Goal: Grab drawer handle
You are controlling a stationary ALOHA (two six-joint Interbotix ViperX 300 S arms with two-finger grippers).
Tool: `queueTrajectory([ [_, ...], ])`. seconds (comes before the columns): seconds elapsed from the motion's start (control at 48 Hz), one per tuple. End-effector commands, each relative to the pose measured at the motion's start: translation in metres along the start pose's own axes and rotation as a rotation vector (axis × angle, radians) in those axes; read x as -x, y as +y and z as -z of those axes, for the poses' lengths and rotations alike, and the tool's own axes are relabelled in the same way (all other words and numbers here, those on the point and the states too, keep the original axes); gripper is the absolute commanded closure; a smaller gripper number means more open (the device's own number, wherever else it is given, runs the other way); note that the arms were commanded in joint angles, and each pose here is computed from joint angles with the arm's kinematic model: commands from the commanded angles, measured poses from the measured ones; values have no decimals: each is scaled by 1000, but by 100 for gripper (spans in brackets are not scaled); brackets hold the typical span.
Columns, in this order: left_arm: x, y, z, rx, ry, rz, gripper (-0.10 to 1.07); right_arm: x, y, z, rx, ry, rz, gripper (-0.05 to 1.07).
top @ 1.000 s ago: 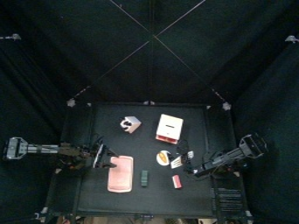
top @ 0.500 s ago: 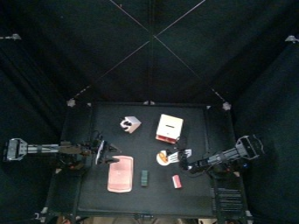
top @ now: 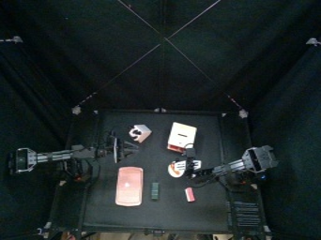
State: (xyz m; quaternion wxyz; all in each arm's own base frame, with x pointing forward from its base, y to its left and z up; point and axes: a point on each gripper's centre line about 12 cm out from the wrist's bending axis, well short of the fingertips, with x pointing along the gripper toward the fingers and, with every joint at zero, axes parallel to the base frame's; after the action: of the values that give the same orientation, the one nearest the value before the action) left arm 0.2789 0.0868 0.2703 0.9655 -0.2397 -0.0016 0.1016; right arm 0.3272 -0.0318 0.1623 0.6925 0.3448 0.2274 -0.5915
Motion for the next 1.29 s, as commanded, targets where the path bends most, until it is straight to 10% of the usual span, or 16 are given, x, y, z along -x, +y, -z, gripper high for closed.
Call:
queueTrajectory([
  [0.0, -30, 7, -12, -26, -9, -21, 26, -1, 7, -9, -57, -5, -1, 6],
  [0.521, -158, 81, 25, -37, 93, -113, 27, -29, 8, -22, -122, -23, 77, 6],
  [0.979, -174, 88, 36, -38, 120, -122, 27, -45, 12, -21, -132, -23, 115, 6],
  [1.271, -161, 72, 13, -180, 177, -141, 27, -45, 12, -20, -126, -20, 114, 6],
])
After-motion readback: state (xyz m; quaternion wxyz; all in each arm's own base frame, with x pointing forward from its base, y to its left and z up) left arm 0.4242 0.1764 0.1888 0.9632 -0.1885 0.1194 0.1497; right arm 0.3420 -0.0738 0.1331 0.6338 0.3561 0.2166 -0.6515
